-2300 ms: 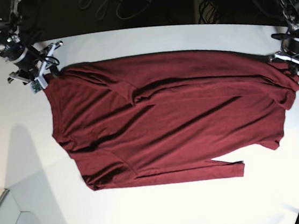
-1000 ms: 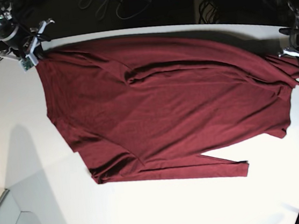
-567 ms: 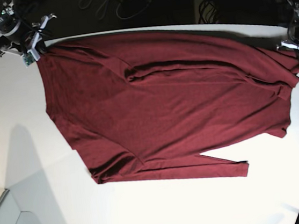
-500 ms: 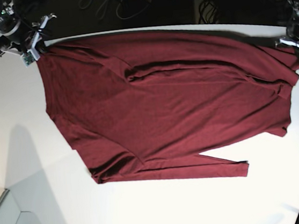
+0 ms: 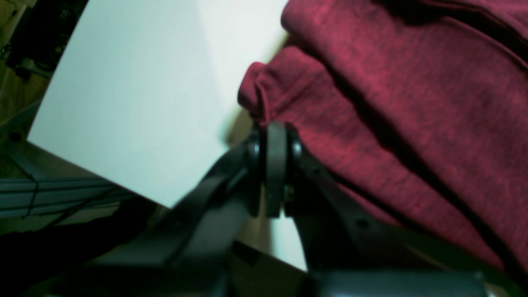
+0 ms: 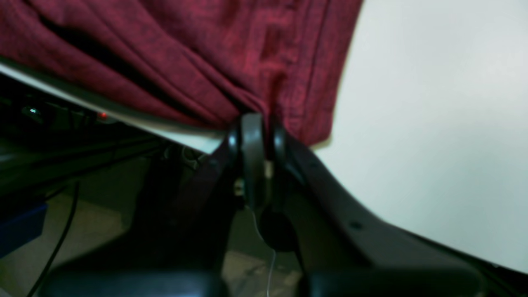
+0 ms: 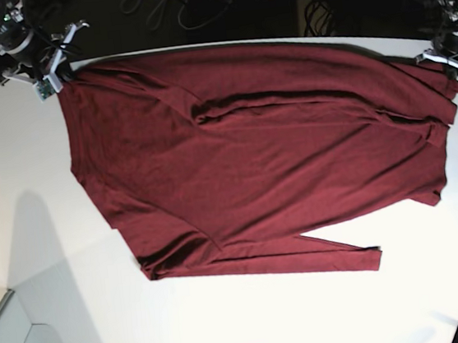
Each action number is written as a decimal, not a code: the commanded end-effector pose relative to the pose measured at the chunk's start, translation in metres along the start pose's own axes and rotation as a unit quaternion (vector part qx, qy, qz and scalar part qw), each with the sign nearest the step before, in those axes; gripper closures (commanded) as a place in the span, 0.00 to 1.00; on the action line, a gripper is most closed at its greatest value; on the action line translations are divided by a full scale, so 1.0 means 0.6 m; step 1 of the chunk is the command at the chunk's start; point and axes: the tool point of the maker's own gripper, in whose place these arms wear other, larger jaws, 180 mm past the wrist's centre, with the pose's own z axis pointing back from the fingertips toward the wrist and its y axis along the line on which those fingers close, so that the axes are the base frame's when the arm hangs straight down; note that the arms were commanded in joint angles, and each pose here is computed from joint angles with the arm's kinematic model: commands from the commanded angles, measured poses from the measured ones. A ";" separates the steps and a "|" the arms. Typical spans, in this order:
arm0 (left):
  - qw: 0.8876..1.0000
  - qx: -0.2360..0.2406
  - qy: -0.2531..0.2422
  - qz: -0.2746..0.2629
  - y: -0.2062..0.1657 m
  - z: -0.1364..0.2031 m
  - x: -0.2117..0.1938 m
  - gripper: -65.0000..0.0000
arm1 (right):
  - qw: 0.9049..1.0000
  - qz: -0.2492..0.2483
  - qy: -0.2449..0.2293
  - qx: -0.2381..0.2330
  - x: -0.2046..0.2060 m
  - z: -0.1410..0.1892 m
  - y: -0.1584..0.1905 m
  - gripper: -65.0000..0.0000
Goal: Layout the t-shirt on the table in an organized manner, then fold the t-shirt properly
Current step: 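Hold the edge with both grippers and drag it to flatten the shirt, then release the left gripper and move it along the shirt side toward the hem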
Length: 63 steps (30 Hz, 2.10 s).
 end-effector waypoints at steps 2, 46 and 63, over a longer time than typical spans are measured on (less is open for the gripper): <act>1.000 0.007 -0.023 -0.007 0.012 0.003 0.027 0.99 | 1.000 0.003 -0.005 -0.001 0.005 0.005 -0.004 1.00; 0.967 0.004 -0.211 0.144 0.027 0.002 0.287 0.50 | 0.999 -0.004 -0.024 -0.040 0.029 0.010 -0.052 0.60; 0.980 -0.060 -0.143 0.122 -0.113 -0.202 0.363 0.50 | 0.989 -0.034 -0.064 -0.127 0.068 0.035 -0.152 0.44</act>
